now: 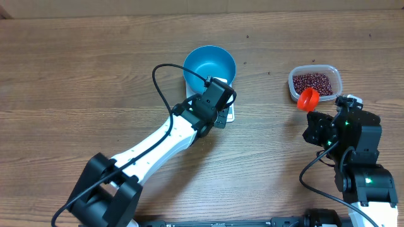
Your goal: Scoop item into bowl and weigh 150g on scale
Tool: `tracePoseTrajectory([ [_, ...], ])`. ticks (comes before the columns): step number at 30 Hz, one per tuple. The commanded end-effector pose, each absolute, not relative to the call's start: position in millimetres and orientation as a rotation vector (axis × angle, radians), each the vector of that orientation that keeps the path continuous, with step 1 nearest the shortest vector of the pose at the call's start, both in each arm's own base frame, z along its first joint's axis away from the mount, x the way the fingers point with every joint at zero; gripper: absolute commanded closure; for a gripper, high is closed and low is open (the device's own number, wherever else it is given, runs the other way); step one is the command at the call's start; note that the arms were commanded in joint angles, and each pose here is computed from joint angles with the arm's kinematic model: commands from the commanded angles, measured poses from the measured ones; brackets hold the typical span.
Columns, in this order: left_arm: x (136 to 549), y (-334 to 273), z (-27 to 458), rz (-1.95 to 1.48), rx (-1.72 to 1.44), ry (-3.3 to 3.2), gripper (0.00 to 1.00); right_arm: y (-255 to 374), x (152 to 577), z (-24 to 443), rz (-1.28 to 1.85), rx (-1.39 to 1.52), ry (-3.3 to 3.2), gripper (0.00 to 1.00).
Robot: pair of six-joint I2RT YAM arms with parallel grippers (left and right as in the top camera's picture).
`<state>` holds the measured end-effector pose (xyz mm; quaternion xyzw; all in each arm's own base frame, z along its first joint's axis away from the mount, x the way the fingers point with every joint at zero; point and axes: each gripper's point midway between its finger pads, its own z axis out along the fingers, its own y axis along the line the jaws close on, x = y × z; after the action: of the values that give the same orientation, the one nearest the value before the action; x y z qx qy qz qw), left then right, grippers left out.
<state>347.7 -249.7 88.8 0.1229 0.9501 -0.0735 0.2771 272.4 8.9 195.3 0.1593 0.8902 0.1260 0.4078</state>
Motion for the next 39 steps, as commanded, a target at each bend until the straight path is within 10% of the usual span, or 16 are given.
tracePoseTrajectory([
  [1,357,-251,81,-0.135,0.347,2.532,0.96,6,275,209,0.301,0.387,2.209,0.96],
  [39,371,-257,-2,-0.048,0.377,2.587,0.96,6,275,209,0.302,0.388,2.209,0.96],
])
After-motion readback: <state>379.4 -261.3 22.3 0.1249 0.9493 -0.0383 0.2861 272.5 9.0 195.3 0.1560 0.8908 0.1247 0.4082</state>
